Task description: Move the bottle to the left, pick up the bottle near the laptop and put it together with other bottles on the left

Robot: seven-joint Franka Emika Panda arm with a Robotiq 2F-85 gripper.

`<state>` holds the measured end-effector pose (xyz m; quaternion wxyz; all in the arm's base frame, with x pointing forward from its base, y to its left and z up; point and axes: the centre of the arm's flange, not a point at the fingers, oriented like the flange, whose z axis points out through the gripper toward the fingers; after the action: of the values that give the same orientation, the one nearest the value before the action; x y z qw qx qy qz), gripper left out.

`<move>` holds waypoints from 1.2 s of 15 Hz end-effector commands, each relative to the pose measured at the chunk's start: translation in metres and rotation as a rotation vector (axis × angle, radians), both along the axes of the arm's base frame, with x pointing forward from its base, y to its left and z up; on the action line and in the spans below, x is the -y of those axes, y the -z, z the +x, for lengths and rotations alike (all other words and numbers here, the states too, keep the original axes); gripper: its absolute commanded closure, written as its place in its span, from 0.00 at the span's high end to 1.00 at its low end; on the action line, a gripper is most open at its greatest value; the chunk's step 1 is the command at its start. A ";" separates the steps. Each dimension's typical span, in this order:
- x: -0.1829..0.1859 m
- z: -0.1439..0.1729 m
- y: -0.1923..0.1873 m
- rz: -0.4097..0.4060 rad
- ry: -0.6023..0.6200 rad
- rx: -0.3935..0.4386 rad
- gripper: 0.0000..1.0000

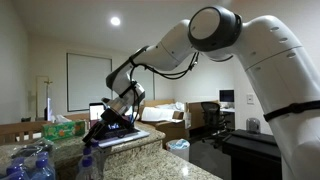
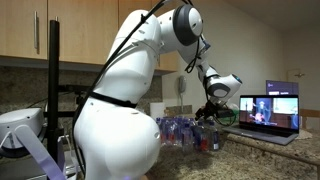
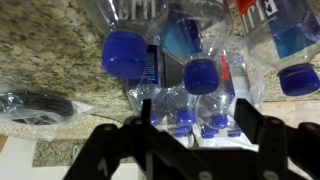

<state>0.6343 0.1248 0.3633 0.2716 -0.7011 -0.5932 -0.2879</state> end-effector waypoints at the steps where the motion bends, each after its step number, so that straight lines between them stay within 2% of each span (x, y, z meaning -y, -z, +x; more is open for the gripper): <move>1: 0.004 -0.013 -0.012 -0.032 -0.021 -0.012 1.00; 4: 0.015 -0.043 -0.015 -0.115 -0.032 -0.042 1.00; 6: 0.019 -0.075 -0.018 -0.234 -0.011 -0.100 1.00; 11: 0.067 -0.150 -0.030 -0.467 0.095 -0.218 1.00; 17: 0.102 -0.176 -0.014 -0.777 0.209 -0.334 1.00; 18: 0.099 -0.161 -0.012 -0.704 0.180 -0.288 1.00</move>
<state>0.4728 0.0257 0.3753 0.0682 -0.8341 -0.5472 0.0130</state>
